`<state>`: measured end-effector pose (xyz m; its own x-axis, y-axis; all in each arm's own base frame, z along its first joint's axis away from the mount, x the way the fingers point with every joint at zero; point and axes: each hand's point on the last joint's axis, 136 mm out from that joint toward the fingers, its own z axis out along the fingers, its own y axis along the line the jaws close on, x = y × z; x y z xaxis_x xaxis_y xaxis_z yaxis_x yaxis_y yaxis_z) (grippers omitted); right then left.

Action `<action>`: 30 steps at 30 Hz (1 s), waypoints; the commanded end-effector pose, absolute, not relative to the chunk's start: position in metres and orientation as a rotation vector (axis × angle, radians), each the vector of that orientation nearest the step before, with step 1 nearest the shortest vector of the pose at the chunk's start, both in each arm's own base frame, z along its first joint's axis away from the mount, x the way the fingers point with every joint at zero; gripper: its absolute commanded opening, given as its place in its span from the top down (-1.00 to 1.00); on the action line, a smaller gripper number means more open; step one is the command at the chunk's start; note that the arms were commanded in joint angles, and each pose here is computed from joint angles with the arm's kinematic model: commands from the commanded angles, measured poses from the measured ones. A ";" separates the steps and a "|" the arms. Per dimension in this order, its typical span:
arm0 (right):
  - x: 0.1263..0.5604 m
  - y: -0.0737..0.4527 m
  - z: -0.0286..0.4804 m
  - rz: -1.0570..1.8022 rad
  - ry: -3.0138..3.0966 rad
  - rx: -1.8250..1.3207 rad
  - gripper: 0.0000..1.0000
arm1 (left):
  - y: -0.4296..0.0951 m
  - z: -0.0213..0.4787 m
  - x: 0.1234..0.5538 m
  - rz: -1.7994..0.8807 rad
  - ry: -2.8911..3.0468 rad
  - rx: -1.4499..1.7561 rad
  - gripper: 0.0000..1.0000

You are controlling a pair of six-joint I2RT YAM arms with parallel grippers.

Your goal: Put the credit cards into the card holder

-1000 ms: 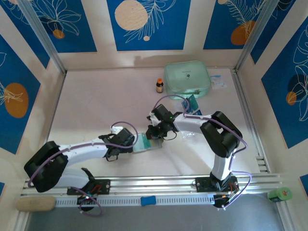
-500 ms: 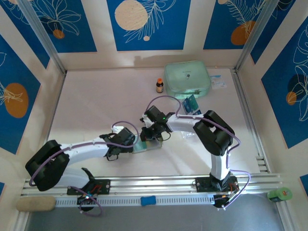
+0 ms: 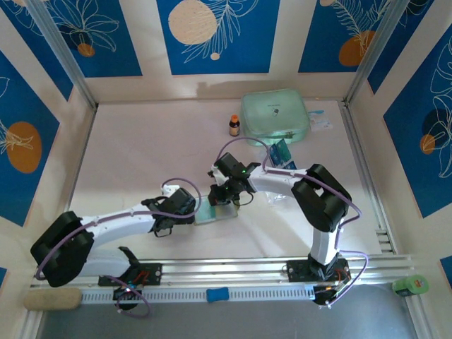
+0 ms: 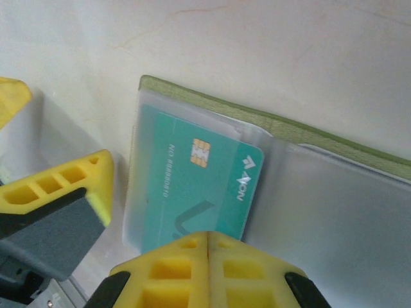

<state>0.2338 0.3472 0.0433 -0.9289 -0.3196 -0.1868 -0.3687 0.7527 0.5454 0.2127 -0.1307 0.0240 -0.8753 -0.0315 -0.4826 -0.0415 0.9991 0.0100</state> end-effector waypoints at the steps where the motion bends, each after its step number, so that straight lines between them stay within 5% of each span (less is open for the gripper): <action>1: 0.232 0.341 0.043 0.865 2.878 -0.587 0.98 | -0.125 0.020 0.211 0.046 2.645 -0.067 -1.00; 30: 0.219 0.361 0.026 0.832 2.920 -0.684 1.00 | -0.131 0.014 0.213 0.042 2.659 -0.050 -1.00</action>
